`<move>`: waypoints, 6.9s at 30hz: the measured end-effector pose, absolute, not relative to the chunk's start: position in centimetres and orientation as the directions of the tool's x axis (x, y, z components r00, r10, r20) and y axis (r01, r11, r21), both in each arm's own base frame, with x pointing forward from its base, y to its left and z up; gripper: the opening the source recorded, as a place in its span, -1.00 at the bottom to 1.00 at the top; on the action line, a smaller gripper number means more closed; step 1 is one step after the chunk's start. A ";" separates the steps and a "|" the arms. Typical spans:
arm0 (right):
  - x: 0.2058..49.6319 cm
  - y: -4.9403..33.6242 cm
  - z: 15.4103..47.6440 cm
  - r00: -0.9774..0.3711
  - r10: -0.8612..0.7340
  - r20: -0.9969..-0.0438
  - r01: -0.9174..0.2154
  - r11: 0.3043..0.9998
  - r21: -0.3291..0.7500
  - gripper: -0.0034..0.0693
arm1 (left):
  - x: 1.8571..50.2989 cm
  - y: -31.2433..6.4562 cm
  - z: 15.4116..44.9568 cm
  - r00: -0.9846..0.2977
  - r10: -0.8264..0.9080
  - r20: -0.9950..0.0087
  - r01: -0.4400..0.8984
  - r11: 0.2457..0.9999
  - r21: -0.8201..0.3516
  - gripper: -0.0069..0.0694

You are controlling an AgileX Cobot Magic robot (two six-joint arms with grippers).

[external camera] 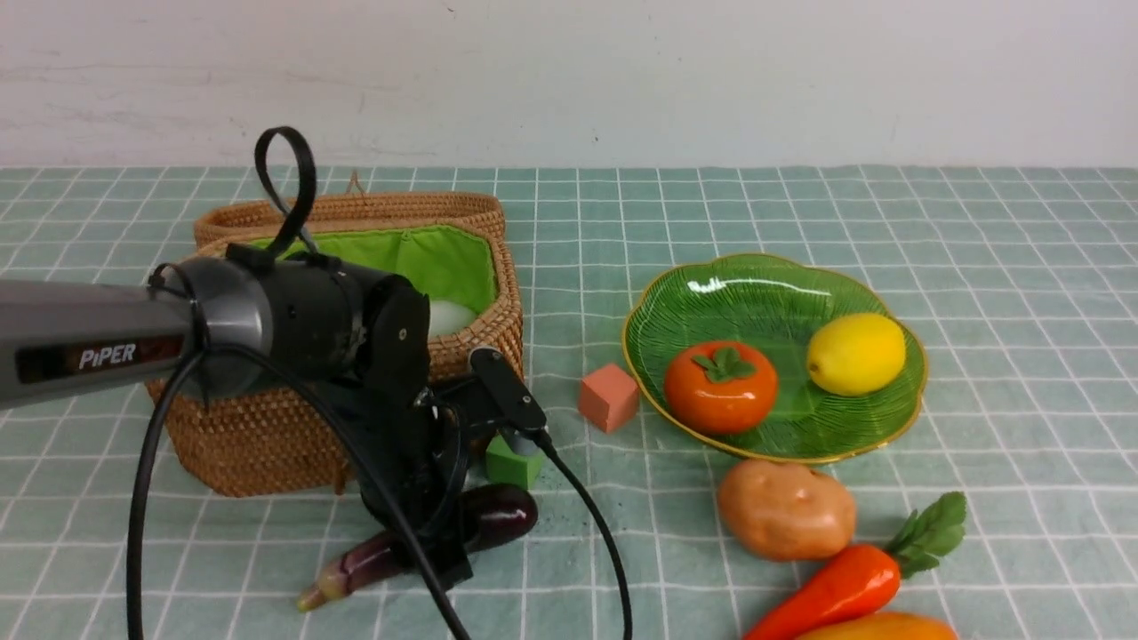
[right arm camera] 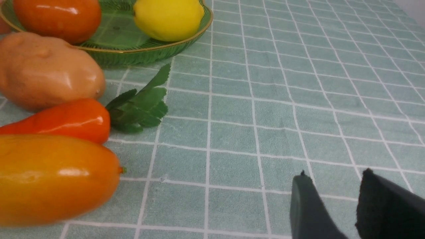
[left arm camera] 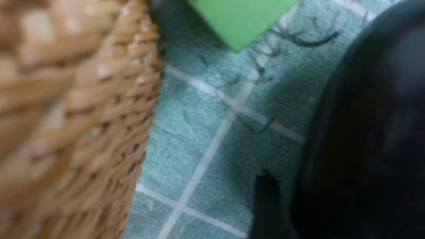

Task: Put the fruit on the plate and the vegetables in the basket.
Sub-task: Use the left arm to grab an eggplant and put it into the left basket, then use the right arm to grab a mango and put it into the right plate

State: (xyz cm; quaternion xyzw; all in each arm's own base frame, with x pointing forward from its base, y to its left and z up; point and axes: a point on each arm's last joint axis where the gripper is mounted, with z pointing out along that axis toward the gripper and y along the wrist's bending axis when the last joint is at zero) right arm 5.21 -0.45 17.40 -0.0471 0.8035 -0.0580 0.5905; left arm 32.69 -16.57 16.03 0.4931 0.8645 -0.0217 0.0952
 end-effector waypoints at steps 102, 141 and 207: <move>5.2 -0.5 17.4 -0.300 -0.144 -0.943 -0.007 0.989 -0.149 -0.24 | 8.3 -4.6 40.3 -0.624 0.058 -0.780 0.345 0.915 -0.209 -0.85; 5.2 -0.5 17.4 -0.301 -0.144 -0.943 -0.007 0.989 -0.149 -0.24 | 4.4 -1.6 24.0 0.006 -0.017 -1.000 0.393 0.919 -0.013 -0.85; 5.2 -0.5 17.4 -0.301 -0.144 -0.943 -0.007 0.989 -0.149 -0.24 | 5.2 -0.5 16.8 -0.328 -0.196 -0.924 0.013 0.977 -0.212 -0.77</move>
